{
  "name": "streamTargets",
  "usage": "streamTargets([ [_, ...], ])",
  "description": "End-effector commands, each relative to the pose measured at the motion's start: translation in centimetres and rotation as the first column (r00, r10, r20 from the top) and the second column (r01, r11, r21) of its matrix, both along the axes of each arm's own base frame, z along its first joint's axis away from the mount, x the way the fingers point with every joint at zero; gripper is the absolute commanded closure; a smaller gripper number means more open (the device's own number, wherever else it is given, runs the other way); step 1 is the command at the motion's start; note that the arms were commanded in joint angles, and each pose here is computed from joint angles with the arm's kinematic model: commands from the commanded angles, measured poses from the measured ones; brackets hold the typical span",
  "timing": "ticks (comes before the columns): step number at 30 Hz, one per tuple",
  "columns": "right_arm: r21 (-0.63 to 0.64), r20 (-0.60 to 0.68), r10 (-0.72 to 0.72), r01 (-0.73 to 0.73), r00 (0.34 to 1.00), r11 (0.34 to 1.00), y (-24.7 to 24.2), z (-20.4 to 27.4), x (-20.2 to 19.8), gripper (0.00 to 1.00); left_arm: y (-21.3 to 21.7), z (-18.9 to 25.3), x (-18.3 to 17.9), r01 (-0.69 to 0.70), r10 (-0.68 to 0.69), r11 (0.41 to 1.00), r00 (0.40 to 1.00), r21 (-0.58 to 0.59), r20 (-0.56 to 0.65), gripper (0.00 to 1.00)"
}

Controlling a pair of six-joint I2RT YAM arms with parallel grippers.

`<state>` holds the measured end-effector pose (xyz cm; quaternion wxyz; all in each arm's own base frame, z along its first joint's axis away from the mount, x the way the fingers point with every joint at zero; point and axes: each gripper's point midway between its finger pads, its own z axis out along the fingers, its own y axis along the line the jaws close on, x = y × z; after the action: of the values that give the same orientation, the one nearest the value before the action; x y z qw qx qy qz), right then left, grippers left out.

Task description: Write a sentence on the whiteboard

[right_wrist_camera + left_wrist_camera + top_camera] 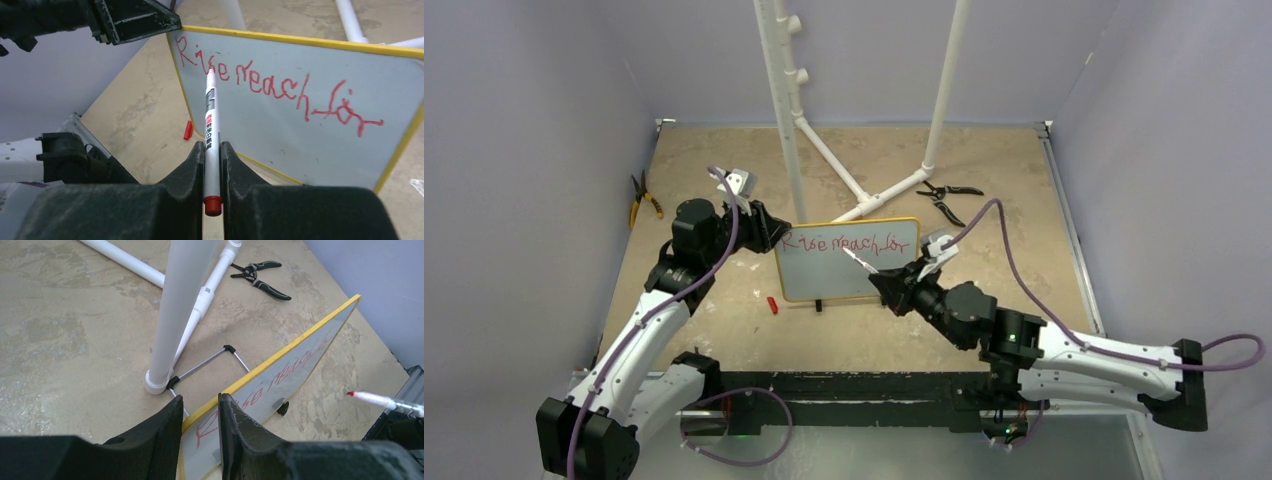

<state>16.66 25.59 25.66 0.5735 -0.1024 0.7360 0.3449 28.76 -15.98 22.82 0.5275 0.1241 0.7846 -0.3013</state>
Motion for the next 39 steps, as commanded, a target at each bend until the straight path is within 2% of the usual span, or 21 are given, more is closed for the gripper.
streamTargets([
  [1,0.047,0.040,0.107,-0.108,0.994,0.993,4.3,0.1,-0.9,1.00,0.2,-0.2,-0.1,-0.012,0.012,1.000,1.000,0.000,-0.010,0.70],
  [6,0.007,0.016,0.078,-0.078,0.997,0.997,7.7,-2.6,-2.6,1.00,0.1,-0.3,0.0,-0.010,0.010,1.000,1.000,0.001,-0.014,0.70],
  [18,-0.046,-0.029,-0.051,0.049,0.998,0.998,11.0,-6.9,-1.5,1.00,-0.1,-0.1,-0.3,0.006,-0.006,1.000,1.000,-0.010,-0.010,0.70],
  [39,-0.024,-0.018,-0.105,0.105,0.994,0.994,11.4,-7.4,1.4,1.00,-0.3,0.1,-0.4,0.018,-0.018,1.000,1.000,-0.019,-0.006,0.70],
])
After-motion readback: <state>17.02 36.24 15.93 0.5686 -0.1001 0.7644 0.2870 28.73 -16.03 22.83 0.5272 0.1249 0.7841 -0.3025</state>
